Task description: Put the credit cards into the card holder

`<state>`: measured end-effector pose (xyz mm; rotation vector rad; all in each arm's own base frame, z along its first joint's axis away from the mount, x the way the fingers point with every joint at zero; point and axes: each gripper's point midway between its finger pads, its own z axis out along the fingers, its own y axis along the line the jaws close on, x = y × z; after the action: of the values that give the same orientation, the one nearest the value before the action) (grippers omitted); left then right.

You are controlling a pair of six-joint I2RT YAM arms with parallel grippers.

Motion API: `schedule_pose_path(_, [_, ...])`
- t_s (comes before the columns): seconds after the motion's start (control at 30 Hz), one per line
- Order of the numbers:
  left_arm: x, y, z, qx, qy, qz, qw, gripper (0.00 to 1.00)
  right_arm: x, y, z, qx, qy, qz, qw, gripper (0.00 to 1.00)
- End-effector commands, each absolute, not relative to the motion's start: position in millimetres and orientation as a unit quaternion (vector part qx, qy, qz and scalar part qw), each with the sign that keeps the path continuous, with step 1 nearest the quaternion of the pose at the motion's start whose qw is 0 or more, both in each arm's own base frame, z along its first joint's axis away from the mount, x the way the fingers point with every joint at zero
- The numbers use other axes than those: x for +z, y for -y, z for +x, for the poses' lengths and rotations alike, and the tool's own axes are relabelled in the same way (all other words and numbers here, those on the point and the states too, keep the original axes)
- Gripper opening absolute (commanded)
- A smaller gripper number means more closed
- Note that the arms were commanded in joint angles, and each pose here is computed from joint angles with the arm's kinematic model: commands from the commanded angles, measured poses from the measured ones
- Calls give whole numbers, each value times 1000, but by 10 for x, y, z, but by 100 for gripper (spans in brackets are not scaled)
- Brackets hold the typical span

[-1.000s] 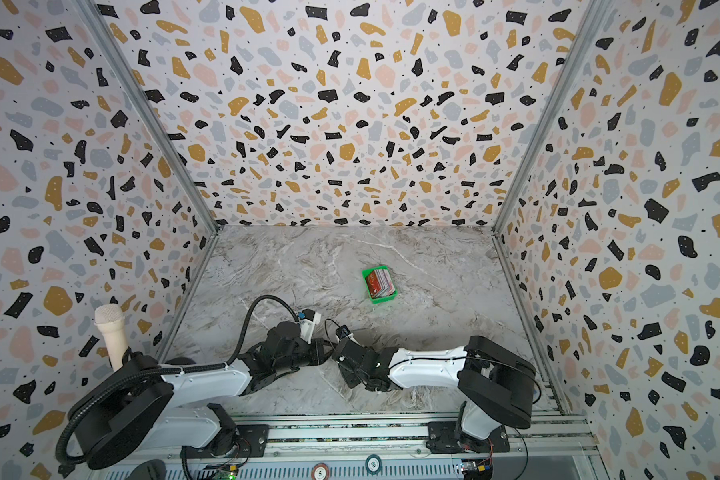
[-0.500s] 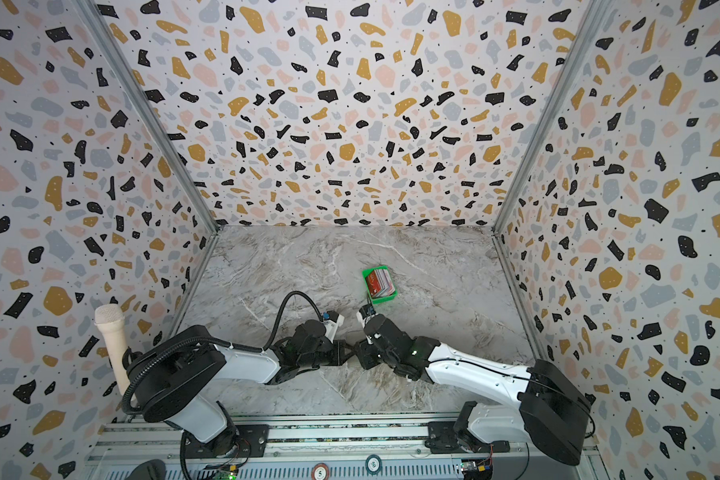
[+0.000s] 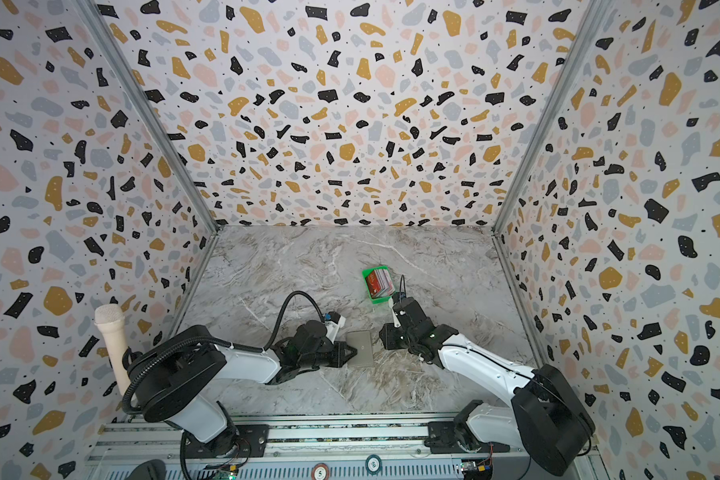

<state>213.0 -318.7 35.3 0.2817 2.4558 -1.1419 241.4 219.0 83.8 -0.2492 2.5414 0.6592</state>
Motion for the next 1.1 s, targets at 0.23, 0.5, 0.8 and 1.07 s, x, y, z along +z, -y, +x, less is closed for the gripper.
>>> schedule_pose_path(0.23, [175, 3126, 2039, -386, -897, 109, 185, 0, 742, -2213, 2354, 259, -935, -82, 226, 29])
schedule_pose_path(0.5, [174, 3122, 2034, -389, -896, 107, 186, 0, 664, -2219, 2326, 261, -937, -82, 216, 22])
schedule_pose_path(0.8, [169, 3124, 2036, -388, -897, 106, 184, 0, 656, -2228, 2310, 265, -937, -83, 214, 7])
schedule_pose_path(1.07, [164, 3125, 2031, -389, -896, 106, 184, 0, 631, -2232, 2302, 265, -938, -84, 209, 12])
